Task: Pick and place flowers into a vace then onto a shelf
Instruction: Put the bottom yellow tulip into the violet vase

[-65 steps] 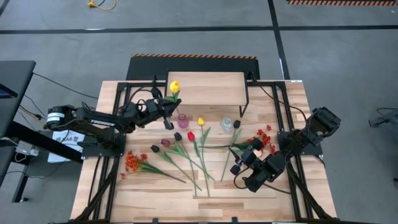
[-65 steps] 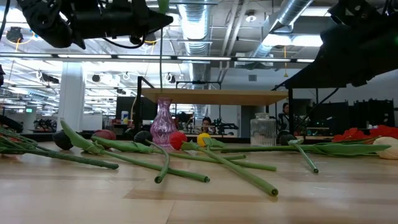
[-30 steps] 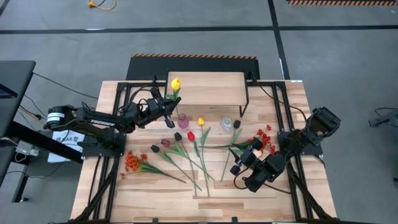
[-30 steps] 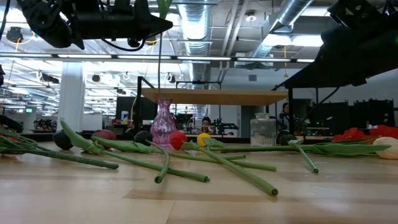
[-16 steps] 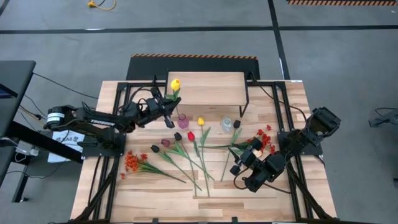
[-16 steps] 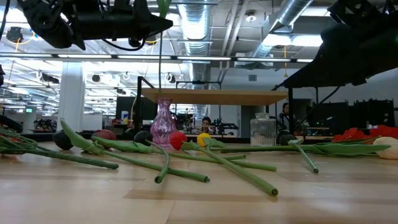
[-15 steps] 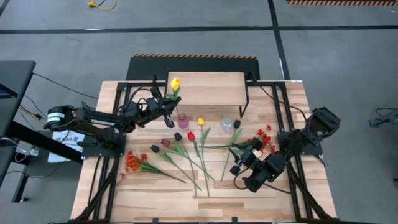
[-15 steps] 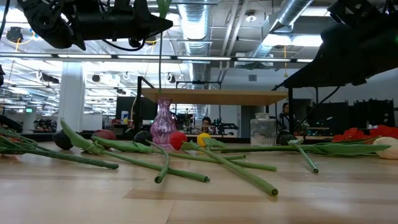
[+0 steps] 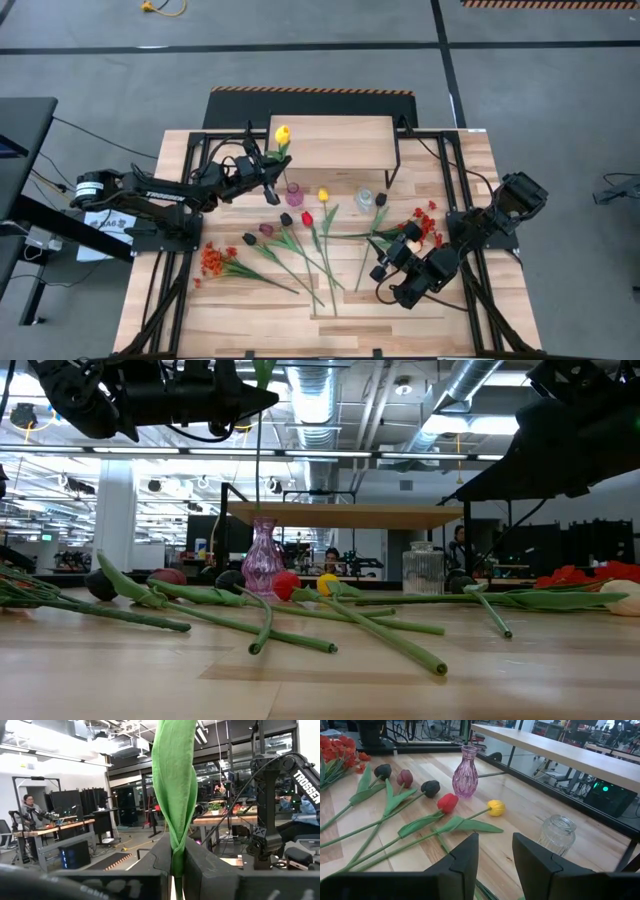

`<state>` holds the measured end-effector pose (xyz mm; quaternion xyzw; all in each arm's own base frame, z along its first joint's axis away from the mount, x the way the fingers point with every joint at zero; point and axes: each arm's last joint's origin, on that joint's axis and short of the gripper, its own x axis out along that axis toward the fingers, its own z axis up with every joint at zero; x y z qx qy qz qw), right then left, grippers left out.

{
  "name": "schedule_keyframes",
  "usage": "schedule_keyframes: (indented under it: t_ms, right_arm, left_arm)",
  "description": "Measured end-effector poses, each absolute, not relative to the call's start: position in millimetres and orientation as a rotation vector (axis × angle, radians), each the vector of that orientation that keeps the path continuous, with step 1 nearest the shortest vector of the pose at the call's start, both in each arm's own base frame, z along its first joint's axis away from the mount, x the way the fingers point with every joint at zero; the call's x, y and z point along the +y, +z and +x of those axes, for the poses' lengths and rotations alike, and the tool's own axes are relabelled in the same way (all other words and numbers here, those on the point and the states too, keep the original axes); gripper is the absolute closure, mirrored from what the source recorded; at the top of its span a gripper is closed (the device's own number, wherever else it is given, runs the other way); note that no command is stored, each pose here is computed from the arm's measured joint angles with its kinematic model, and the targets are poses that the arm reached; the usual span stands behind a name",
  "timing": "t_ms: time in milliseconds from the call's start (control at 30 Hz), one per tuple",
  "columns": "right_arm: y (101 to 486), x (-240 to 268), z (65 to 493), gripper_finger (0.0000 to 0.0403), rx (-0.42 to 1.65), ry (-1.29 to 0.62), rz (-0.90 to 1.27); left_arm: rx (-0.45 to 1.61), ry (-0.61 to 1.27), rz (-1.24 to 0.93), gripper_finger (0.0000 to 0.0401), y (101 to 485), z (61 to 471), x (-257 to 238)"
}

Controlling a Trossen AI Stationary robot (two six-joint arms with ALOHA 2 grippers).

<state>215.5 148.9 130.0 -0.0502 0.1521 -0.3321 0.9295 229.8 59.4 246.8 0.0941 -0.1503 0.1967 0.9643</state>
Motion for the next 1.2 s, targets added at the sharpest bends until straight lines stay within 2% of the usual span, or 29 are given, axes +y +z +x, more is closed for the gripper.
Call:
schedule_keyframes:
  t_ms: [267,1200]
  right_arm:
    - [130.0,149.0,215.5,0.029,0.312,-0.679,-0.102]
    - [129.6,150.9,216.8,0.029,0.332,-0.648,-0.049]
  left_arm:
    - [-0.33,0.301,0.23,0.0395,248.9,230.0,56.7]
    - [-0.306,0.294,0.205,0.0395,248.4,229.1,68.8]
